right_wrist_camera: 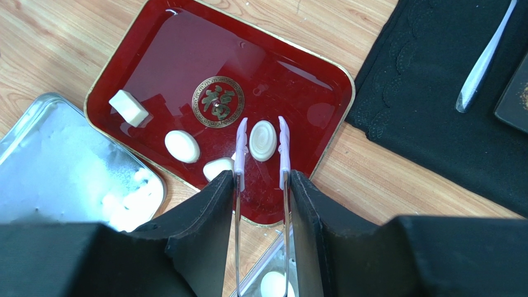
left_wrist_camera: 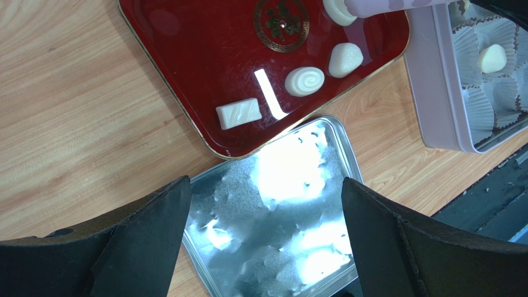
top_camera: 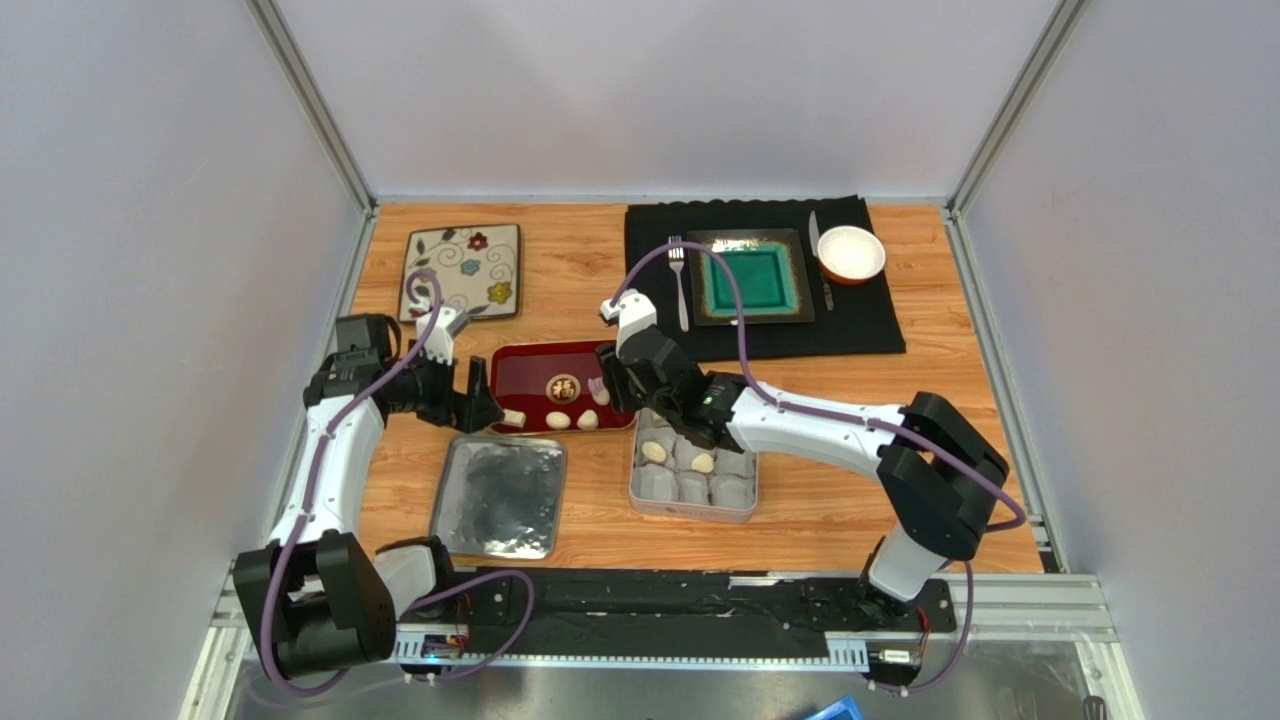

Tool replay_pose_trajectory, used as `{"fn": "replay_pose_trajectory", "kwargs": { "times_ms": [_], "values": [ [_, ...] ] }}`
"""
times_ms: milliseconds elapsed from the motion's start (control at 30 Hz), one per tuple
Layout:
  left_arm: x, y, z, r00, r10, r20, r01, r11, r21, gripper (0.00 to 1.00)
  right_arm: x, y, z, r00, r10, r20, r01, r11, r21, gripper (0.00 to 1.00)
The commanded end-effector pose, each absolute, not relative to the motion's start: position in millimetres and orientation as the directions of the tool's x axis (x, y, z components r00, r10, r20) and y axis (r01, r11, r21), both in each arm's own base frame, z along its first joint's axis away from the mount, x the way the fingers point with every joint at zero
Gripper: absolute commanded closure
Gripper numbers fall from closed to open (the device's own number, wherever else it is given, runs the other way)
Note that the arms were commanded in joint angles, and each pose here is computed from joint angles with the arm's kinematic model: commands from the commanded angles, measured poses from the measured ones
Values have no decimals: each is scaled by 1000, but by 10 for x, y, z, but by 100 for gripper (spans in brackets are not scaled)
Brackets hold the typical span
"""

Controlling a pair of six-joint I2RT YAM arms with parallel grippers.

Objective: Pack the chocolate
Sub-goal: Pick up the fake chocolate from the plate.

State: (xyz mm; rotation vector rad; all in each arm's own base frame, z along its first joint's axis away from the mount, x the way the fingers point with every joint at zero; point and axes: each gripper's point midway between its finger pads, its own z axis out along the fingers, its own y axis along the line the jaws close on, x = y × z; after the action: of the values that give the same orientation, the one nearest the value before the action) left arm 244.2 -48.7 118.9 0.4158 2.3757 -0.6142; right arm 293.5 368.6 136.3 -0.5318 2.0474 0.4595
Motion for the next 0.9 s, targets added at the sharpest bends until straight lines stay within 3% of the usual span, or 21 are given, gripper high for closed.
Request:
{"fn": "replay_pose_trajectory", "kwargs": {
  "times_ms": [0,867],
  "values": [
    [2469,-491,1243,-721,131,-681,447,839,-312,2,3059,3840,1647,-412,-120,-903,-545,827,139,59],
    [2486,-508,1288,-716,128,-687,453,833,-317,2,3006,3856,1389,-464,-146,-874,-544,826,151,59]
  ]
}}
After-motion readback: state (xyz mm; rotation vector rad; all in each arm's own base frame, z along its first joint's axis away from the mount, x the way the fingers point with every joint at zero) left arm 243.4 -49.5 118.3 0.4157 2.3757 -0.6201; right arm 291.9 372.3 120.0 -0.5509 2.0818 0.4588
